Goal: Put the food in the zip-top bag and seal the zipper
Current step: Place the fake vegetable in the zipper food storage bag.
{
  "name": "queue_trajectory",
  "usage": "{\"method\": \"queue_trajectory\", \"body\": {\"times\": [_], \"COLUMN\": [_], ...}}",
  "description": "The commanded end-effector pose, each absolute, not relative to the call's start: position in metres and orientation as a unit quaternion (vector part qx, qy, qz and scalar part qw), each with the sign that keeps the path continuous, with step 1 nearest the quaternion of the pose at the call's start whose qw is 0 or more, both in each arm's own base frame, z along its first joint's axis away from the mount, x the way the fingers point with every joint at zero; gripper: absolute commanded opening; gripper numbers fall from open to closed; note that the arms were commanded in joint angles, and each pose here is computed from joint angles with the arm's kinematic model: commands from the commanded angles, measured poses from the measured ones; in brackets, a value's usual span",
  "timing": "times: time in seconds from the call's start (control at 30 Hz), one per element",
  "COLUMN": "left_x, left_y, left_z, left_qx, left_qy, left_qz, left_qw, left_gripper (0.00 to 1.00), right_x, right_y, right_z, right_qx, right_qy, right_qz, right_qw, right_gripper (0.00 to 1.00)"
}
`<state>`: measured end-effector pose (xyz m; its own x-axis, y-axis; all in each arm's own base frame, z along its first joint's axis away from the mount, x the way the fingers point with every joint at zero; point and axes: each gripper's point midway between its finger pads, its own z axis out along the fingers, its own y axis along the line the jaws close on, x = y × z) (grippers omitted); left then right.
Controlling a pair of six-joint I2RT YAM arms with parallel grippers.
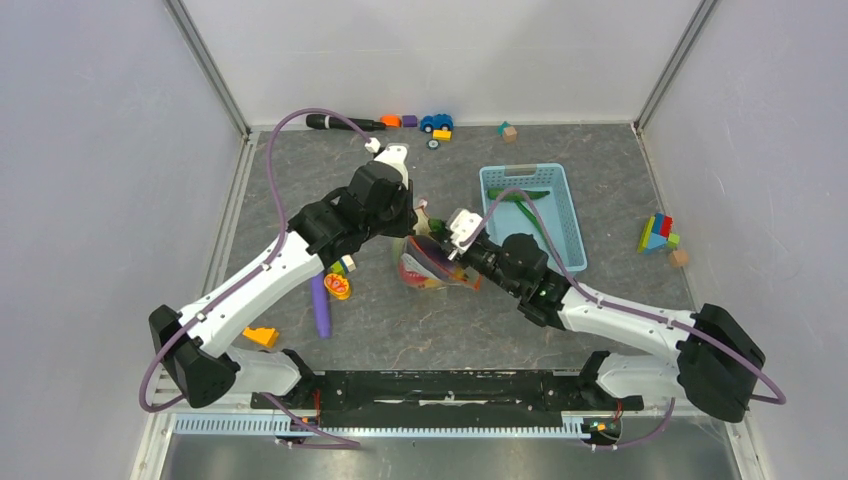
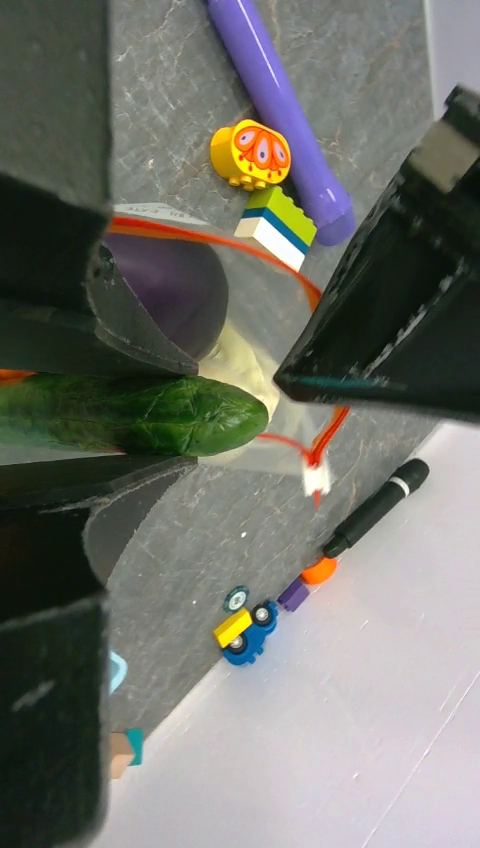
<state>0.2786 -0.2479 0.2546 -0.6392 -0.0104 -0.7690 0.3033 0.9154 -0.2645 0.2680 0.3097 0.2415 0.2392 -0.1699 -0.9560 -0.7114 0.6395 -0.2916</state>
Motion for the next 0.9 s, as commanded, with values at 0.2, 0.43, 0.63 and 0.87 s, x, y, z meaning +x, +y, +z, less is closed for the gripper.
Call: {"method": "queue_trajectory", "body": {"times": [0.2, 0.43, 0.63, 0.87], "left_x": [0.286, 0.287, 0.294, 0.297], "left_y": [-0.265, -0.262, -0.257, -0.255], "left_z": [0.311, 0.318, 0.322, 0.340], "left_qx": [0.079, 0.077, 0.050, 0.048], "left_qy": [0.842, 0.835, 0.829, 0.811], "left_qz": [-0.255, -0.255, -0.249, -0.256], "left_qw": [0.468, 0.481, 0.498, 0.524], "left_gripper": [0.02, 0.02, 0.02, 0.02], "right_x": [0.297, 0.307, 0.297, 0.318], "right_y": [0.334, 0.330, 0.319, 0.291], "right_z": [0.208, 0.200, 0.175, 0.165], "right_qx": [-0.446, -0.429, -0.494, -0.449], "right_qy": [0.664, 0.705, 0.697, 0.737], "right_qz": [0.123, 0.096, 0.066, -0.024], "right_qw": [0.588, 0.557, 0.516, 0.506], "right_gripper": [0.00, 0.00, 0.00, 0.00]}}
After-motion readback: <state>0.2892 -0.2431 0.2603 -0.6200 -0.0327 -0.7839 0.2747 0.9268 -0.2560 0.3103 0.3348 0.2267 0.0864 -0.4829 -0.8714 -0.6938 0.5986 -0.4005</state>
